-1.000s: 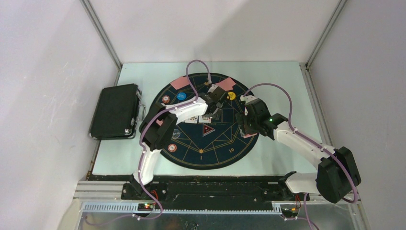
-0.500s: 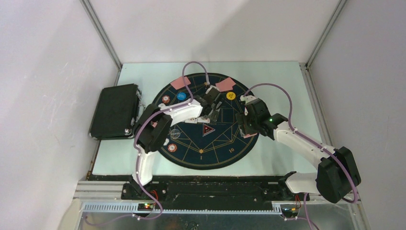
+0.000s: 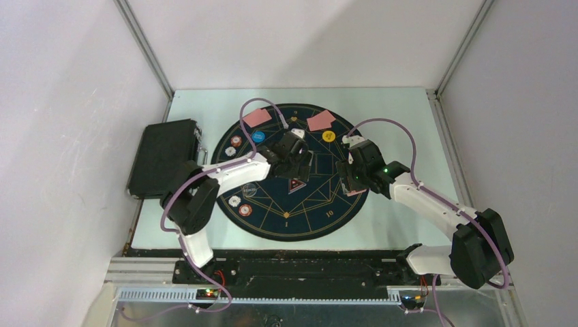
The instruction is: Distribute texas hold em gaming equipment
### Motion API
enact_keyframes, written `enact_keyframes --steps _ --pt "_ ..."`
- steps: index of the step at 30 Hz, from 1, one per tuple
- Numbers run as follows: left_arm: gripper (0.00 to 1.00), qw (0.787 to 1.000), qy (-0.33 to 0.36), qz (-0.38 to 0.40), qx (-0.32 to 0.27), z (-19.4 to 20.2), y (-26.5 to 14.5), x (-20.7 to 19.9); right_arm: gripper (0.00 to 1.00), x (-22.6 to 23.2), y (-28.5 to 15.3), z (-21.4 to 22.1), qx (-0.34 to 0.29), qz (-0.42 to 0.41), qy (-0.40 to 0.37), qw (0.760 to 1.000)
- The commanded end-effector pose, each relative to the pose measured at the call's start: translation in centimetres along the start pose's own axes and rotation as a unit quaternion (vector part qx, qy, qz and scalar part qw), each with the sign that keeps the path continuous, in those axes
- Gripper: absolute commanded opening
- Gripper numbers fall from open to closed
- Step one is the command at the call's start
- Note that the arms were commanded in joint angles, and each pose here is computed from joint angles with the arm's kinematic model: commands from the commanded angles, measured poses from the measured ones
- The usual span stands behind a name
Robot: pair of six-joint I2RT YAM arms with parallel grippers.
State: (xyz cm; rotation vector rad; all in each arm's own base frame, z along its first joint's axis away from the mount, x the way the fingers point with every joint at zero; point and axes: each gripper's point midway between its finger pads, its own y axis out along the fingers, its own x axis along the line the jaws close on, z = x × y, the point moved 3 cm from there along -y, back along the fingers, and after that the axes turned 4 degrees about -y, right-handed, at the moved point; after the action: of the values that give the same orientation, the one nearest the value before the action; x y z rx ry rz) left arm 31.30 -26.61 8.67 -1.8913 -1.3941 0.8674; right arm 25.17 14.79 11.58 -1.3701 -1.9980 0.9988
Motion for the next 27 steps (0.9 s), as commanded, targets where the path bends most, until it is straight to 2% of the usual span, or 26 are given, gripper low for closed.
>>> enact_keyframes --steps 1,7,21,27 --pt "1.00 0.998 -0.030 0.049 -0.002 0.0 -0.6 -2.1 0.00 -0.2 -0.1 -1.0 -0.021 0.005 -0.002 1.000" --pt "1.00 0.999 -0.023 0.034 0.012 1.1 0.1 -2.3 0.00 -0.1 0.0 -0.8 -0.017 0.004 -0.003 1.000" --pt "0.99 0.998 0.004 -0.053 0.035 2.9 1.8 -1.1 0.00 -0.1 -0.1 -0.9 -0.019 0.004 -0.003 1.000" --pt "0.97 0.998 -0.004 -0.051 0.031 2.6 2.6 -1.5 0.00 0.0 -0.1 -0.9 -0.019 0.002 -0.004 1.000"
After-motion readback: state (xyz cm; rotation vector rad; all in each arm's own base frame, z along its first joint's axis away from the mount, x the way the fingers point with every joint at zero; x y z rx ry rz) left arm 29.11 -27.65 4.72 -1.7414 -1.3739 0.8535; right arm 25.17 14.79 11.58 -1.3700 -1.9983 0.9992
